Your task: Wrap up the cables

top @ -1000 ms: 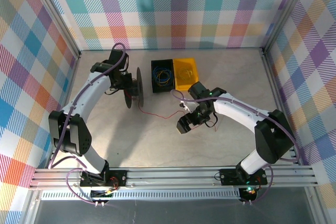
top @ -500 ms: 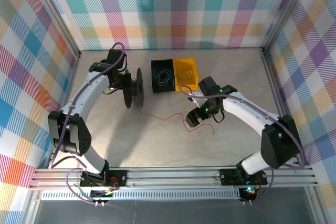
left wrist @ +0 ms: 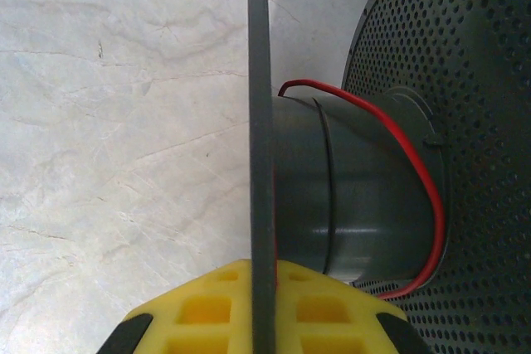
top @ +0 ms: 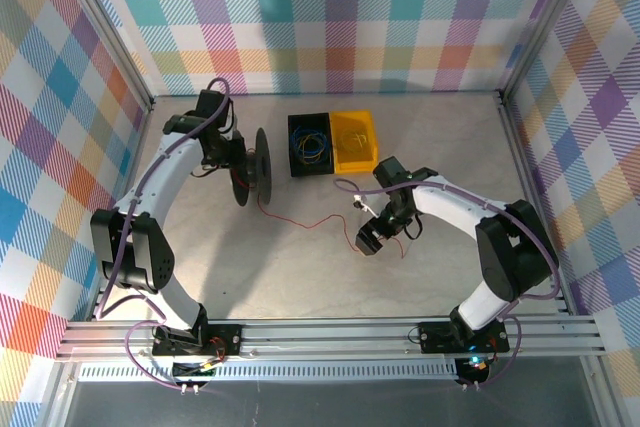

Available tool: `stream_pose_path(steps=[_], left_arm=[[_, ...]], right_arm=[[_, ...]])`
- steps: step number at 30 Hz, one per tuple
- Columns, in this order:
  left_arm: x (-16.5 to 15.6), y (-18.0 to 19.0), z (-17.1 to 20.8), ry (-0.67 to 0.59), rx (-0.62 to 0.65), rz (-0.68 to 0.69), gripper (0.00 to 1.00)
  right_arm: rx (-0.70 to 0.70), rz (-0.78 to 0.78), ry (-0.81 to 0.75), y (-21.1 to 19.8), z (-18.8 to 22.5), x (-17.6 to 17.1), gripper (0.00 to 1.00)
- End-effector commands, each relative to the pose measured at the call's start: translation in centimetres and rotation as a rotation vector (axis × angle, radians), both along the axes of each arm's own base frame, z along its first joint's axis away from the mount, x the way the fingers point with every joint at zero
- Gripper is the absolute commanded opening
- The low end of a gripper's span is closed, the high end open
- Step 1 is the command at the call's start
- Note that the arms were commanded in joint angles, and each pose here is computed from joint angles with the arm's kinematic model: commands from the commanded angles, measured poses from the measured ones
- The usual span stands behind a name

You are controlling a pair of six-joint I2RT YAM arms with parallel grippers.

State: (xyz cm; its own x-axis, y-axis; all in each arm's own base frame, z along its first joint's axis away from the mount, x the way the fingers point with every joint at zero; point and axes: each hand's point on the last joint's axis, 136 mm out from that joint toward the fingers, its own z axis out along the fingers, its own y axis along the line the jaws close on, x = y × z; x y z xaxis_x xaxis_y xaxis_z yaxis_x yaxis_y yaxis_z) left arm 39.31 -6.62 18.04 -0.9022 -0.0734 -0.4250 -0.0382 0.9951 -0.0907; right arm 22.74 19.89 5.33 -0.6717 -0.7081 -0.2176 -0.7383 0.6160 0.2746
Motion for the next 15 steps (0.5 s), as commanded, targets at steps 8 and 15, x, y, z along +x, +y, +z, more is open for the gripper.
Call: stream_pose_path(steps=[8,15], left_arm=[[1.3,0.9,2.4,-0.053,-0.052,0.007,0.00],[1.2,0.8,3.0,-0.061,-0.064,0.002,0.00]], right_arm=[[0.134,0.107,0.099,1.0,0.9,-3.5,0.66],[0.105,0.093,0.166,0.9,0.2,-3.8,0.00]])
